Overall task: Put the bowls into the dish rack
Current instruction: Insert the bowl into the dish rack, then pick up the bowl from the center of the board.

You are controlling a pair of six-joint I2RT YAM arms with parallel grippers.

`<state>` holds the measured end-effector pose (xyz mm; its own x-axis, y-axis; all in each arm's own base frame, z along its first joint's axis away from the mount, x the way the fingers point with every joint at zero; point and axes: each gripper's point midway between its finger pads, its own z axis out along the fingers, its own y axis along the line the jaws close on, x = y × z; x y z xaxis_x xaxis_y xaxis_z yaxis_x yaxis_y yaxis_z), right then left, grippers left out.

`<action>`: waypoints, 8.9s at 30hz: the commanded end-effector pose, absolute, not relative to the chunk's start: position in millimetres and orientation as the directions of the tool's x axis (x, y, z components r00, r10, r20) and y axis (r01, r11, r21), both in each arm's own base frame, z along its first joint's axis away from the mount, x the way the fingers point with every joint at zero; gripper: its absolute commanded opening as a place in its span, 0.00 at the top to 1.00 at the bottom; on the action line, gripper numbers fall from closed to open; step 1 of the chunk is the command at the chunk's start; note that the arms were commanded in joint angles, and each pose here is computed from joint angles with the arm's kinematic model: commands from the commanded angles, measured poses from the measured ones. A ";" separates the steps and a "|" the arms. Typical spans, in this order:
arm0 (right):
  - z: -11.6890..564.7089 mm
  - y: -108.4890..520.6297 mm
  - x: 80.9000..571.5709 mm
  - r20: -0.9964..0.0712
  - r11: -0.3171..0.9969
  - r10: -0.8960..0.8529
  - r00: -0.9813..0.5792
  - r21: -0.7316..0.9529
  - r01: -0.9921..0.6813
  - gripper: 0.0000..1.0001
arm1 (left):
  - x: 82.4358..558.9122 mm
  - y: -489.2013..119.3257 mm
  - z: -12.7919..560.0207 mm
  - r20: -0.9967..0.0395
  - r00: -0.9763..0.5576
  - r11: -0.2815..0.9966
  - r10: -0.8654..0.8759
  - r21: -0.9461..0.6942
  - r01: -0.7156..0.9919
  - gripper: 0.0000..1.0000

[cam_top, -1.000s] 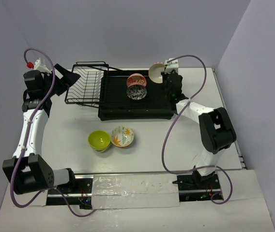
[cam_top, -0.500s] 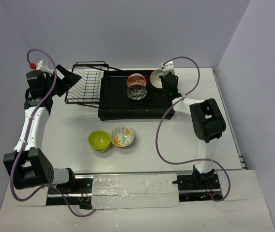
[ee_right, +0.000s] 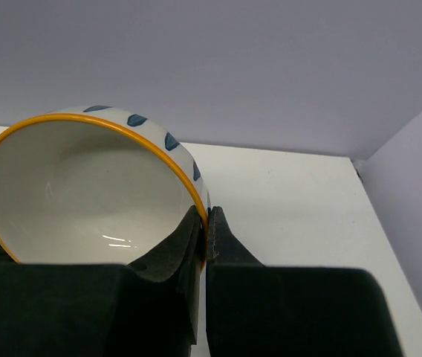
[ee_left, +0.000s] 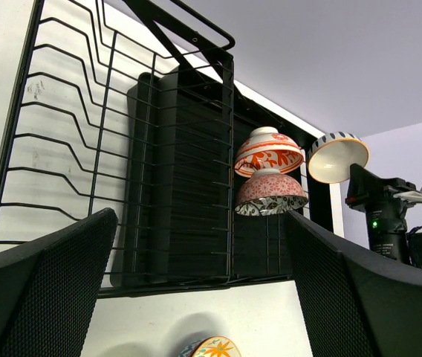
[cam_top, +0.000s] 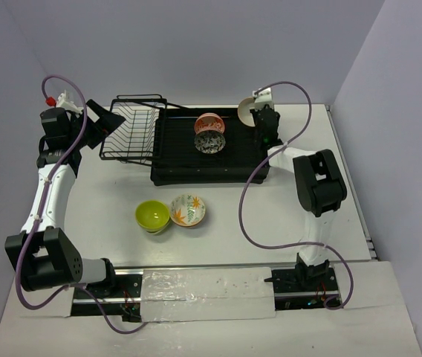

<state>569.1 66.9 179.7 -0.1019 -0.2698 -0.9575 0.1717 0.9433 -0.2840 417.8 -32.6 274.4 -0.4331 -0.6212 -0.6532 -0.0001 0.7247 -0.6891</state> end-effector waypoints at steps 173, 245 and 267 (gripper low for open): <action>245.3 105.3 471.1 -0.980 0.980 -0.127 0.153 -0.148 -0.132 0.33 | 409.6 -39.6 309.9 -0.695 -0.370 0.721 -0.616 -0.687 0.091 0.01; 89.8 324.0 271.4 -0.482 0.797 -0.439 -0.758 0.181 -0.576 0.66 | 421.8 -31.1 281.5 -0.684 -0.408 0.745 -0.605 -0.667 0.014 0.01; 168.7 307.9 286.1 -0.725 0.799 -0.301 -0.620 0.163 -0.578 0.63 | 456.0 -28.2 264.5 -0.731 -0.355 0.803 -0.583 -0.585 -0.113 0.01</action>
<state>273.1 308.3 154.6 -0.6642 -0.3750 -0.6467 -0.5999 0.7836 0.1618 440.9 -33.0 238.9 -0.4534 -0.6040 -0.6554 -0.0986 0.7648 -0.6366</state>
